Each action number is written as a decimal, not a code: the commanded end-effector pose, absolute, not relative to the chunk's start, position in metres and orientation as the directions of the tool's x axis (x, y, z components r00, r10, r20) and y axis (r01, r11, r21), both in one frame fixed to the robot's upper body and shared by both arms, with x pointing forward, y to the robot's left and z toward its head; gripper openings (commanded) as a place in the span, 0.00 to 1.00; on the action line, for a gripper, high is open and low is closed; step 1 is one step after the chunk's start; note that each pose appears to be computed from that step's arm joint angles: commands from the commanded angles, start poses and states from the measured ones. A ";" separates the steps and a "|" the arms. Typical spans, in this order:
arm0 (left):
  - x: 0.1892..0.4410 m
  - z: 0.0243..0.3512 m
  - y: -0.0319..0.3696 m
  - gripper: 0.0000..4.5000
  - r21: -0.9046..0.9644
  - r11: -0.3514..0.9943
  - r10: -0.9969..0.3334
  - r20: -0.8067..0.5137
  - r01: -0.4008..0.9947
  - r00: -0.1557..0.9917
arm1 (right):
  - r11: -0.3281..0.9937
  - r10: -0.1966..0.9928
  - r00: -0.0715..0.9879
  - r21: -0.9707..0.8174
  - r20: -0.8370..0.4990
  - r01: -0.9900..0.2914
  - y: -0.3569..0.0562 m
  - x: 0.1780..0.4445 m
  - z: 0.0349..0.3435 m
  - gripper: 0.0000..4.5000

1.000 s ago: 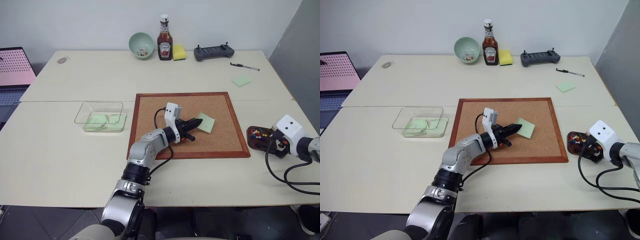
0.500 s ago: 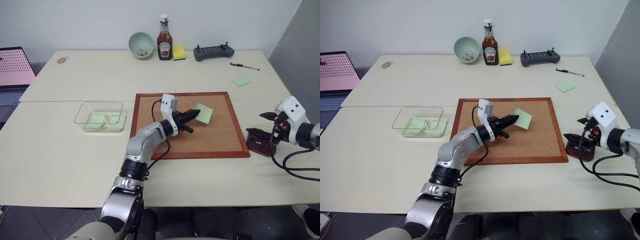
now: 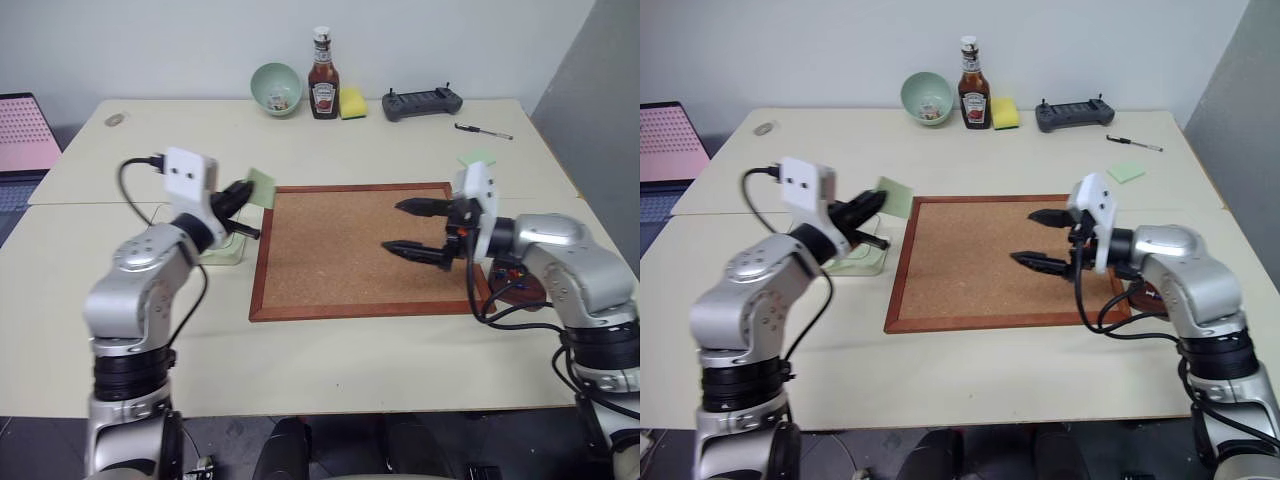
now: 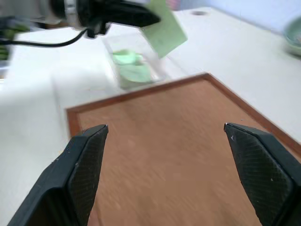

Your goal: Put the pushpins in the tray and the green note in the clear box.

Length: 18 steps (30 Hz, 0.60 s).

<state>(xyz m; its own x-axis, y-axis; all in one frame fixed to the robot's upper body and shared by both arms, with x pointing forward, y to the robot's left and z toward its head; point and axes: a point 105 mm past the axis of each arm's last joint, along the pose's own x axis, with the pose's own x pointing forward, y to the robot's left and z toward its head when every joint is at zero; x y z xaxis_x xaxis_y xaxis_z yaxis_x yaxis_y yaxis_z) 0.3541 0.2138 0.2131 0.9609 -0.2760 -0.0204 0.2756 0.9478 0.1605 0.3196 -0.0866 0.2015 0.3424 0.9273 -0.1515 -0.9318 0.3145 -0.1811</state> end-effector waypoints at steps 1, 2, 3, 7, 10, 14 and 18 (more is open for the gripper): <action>0.348 0.227 0.250 0.00 0.264 0.955 -0.140 0.001 0.135 0.990 | 0.243 0.952 0.276 -0.222 -0.134 -0.944 -0.066 0.318 0.207 0.93; 0.347 0.226 0.256 0.00 0.279 0.954 -0.118 -0.006 0.114 0.993 | 0.228 0.956 0.260 -0.219 -0.132 -0.949 -0.062 0.317 0.207 0.93; 0.347 0.224 0.262 0.00 0.283 0.954 -0.095 -0.013 0.095 0.995 | 0.214 0.961 0.245 -0.219 -0.129 -0.952 -0.057 0.317 0.206 0.93; 0.350 0.211 0.281 0.00 0.326 0.944 -0.031 -0.055 0.047 0.998 | 0.179 0.970 0.209 -0.217 -0.123 -0.960 -0.042 0.316 0.204 0.93; 0.353 0.205 0.287 0.00 0.359 0.933 -0.008 -0.070 0.032 0.998 | 0.167 0.973 0.196 -0.219 -0.120 -0.962 -0.034 0.315 0.203 0.93; 0.354 0.191 0.286 0.00 0.353 0.934 -0.014 -0.118 0.055 0.993 | 0.159 0.977 0.185 -0.218 -0.108 -0.963 -0.026 0.313 0.204 0.93; 0.353 0.186 0.282 0.08 0.356 0.932 -0.024 -0.135 0.071 0.991 | 0.156 0.977 0.182 -0.217 -0.107 -0.964 -0.024 0.312 0.204 0.94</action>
